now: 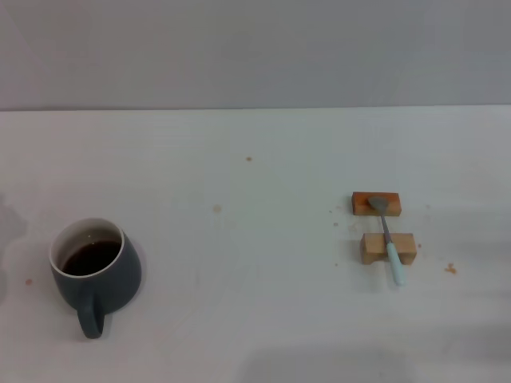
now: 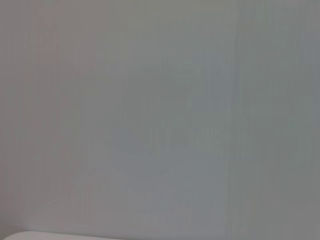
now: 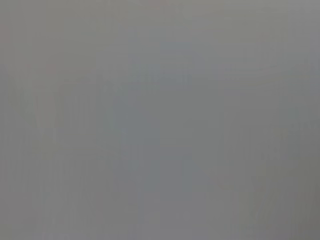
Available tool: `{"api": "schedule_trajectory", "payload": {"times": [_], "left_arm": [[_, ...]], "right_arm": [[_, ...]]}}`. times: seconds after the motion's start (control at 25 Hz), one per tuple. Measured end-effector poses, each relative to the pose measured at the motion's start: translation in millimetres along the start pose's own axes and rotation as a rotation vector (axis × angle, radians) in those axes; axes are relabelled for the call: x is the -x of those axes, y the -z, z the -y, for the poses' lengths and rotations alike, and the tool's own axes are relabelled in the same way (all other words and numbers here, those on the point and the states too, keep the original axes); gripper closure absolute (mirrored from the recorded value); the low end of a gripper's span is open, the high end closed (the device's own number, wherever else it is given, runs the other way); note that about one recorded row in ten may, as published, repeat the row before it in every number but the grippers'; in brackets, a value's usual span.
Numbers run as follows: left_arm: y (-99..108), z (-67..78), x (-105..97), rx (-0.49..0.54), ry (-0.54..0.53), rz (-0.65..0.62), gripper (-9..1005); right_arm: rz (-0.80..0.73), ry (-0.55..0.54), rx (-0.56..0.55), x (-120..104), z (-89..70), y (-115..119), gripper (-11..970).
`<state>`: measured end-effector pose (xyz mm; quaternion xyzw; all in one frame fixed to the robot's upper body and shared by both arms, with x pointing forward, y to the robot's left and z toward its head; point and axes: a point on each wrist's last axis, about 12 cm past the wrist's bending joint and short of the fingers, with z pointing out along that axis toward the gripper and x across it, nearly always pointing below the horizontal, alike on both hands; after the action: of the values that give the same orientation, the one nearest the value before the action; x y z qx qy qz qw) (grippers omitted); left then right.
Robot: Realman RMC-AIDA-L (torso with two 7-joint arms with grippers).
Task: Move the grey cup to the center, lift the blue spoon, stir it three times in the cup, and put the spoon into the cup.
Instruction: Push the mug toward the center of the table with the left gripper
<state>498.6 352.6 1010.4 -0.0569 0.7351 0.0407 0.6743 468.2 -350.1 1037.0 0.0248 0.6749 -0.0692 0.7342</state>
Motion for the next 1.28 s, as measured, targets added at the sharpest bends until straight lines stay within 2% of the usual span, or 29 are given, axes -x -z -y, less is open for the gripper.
{"api": "schedule_trajectory", "payload": {"times": [0.44, 0.64, 0.96, 1.2, 1.28], "left_arm": [[9.1, -11.8, 1.8, 0.041, -0.011, 0.061, 970], [17.1, -18.6, -5.8, 0.068, -0.011, 0.024, 771], [35.6, -30.9, -13.3, 0.107, -0.013, 0.01, 544], [46.9, -37.3, -16.8, 0.125, -0.02, 0.011, 320], [51.9, -39.5, -19.2, 0.131, -0.019, 0.003, 320]], "right_arm": [[0.005, -0.001, 0.008, 1.4, -2.2, -1.5, 675], [-0.002, -0.003, 0.015, 1.3, -4.3, -3.7, 676], [-0.004, -0.005, 0.02, 1.6, -6.1, -4.3, 675], [-0.001, -0.008, 0.024, 2.2, -7.8, -4.8, 674], [0.002, -0.01, 0.026, 3.0, -8.5, -5.3, 674]]}}
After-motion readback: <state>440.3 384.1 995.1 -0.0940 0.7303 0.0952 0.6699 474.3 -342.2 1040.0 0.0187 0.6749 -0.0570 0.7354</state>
